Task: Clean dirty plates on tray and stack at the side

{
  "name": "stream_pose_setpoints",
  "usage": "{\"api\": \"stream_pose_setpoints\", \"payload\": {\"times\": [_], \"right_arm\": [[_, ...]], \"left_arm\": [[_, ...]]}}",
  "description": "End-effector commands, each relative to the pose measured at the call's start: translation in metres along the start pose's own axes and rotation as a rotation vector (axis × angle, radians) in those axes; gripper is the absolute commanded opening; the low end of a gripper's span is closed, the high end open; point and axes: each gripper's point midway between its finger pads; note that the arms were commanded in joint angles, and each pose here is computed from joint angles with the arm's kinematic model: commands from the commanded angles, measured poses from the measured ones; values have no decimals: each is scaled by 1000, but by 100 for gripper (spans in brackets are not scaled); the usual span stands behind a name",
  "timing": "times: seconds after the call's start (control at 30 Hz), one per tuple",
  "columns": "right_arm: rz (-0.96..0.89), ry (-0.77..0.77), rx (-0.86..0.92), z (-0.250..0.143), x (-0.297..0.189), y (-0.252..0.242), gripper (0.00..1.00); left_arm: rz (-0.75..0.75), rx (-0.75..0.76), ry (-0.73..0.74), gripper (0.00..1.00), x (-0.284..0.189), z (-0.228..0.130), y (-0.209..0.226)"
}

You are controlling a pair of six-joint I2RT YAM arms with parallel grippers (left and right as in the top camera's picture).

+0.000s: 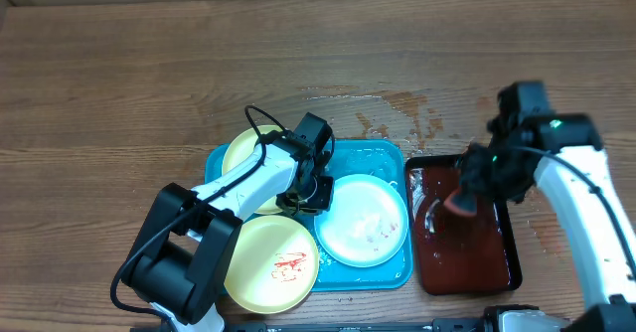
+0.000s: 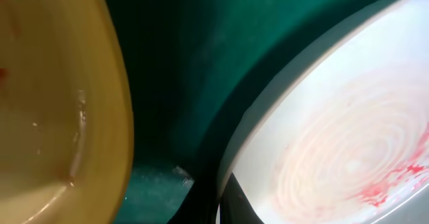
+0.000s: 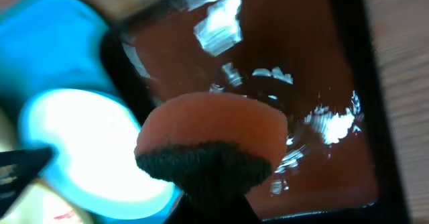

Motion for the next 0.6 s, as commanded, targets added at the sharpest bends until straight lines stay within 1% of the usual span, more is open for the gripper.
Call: {"api": "stream_pose_setpoints", "payload": {"times": [0.0,0.13,0.2,0.43,0.57], "right_arm": [[3,71,74,-21,32,-11,4],[49,108,154,-32,58,-10,4],[97,110,165,-32,69,-5,4],[162,58,287,-29,106,-7,4],[177,43,322,-29,115,-9,4]], "left_arm": [[115,-95,-20,4,10,5,20],[118,-114,-29,4,8,8,20],[116,-125,-33,4,8,9,20],[101,-163,-56,4,1,18,15],[83,-201,-83,4,-3,27,10]]}}
Point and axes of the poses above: each gripper's point midway between its finger pads, its own x axis out along the fingers, its own y axis along the line the jaws close on, z = x × y, and after that the axes turned 8 degrees about x, right-handed
